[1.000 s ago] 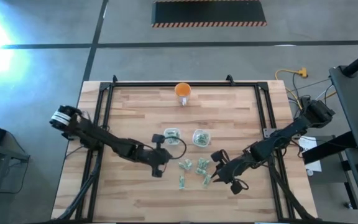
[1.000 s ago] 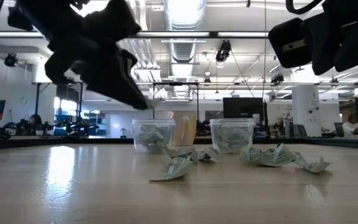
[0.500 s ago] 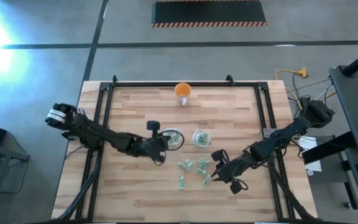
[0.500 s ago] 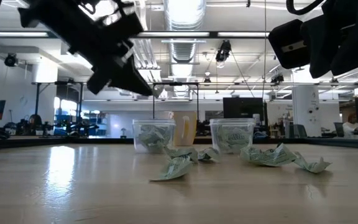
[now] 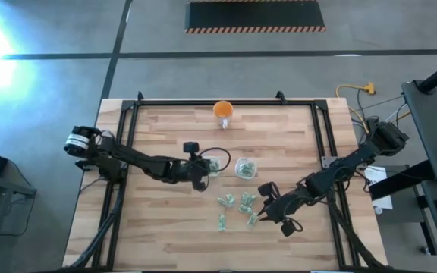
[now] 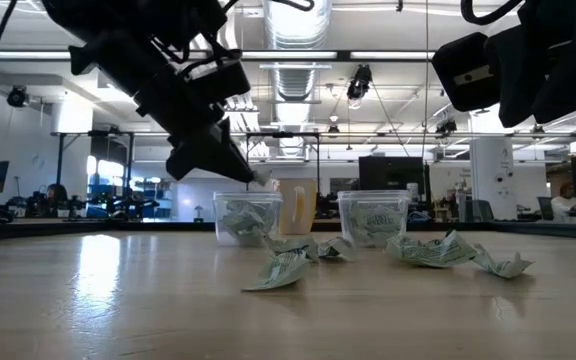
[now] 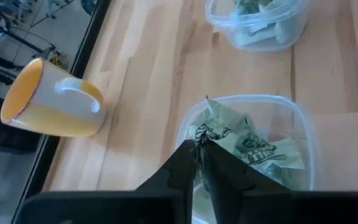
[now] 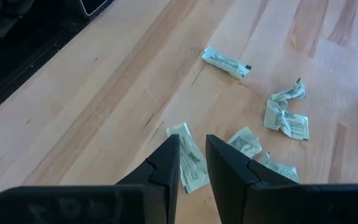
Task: Pick and place Stevia / Truvia into bins
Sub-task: Put the green stevia packet into the left transparent container
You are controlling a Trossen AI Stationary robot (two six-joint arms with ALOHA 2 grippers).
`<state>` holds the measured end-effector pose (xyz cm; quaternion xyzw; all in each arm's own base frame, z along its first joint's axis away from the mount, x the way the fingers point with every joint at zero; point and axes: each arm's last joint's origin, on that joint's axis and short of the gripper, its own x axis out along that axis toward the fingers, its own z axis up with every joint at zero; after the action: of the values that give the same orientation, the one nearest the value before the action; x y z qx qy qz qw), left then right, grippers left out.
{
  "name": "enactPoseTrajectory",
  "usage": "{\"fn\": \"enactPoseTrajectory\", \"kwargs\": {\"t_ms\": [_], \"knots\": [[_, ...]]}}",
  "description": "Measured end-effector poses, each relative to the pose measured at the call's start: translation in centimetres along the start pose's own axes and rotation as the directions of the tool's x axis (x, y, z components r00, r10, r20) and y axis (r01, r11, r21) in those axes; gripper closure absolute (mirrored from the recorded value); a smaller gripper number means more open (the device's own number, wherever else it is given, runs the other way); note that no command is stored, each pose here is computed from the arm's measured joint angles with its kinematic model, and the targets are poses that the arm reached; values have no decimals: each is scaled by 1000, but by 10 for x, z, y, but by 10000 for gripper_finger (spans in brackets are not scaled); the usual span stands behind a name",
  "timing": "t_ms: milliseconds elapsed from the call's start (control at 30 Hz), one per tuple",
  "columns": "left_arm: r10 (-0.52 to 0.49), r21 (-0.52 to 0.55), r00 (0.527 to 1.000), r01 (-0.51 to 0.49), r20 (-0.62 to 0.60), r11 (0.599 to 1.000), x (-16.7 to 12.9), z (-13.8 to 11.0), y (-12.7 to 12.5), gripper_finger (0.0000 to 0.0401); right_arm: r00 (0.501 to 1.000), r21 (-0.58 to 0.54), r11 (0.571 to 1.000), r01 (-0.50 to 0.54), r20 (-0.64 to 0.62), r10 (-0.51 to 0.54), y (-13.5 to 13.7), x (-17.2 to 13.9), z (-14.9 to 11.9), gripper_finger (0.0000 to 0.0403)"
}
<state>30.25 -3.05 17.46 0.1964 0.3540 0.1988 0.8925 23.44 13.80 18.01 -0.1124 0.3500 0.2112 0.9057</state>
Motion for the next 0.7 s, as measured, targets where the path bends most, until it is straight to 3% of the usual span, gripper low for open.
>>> {"fn": "enactPoseTrajectory", "kwargs": {"t_ms": [300,500,700], "knots": [[-2,-5,1000,2,8,1000,0,2,0,309,1000,5,1000,0,-1,0,0,0,0,335],[-4,-9,1000,4,11,1000,0,3,0,288,1000,8,1000,0,-1,0,0,0,0,335],[-143,22,989,144,-20,989,-1,0,-4,287,1000,8,1000,0,-2,0,0,0,0,335]]}}
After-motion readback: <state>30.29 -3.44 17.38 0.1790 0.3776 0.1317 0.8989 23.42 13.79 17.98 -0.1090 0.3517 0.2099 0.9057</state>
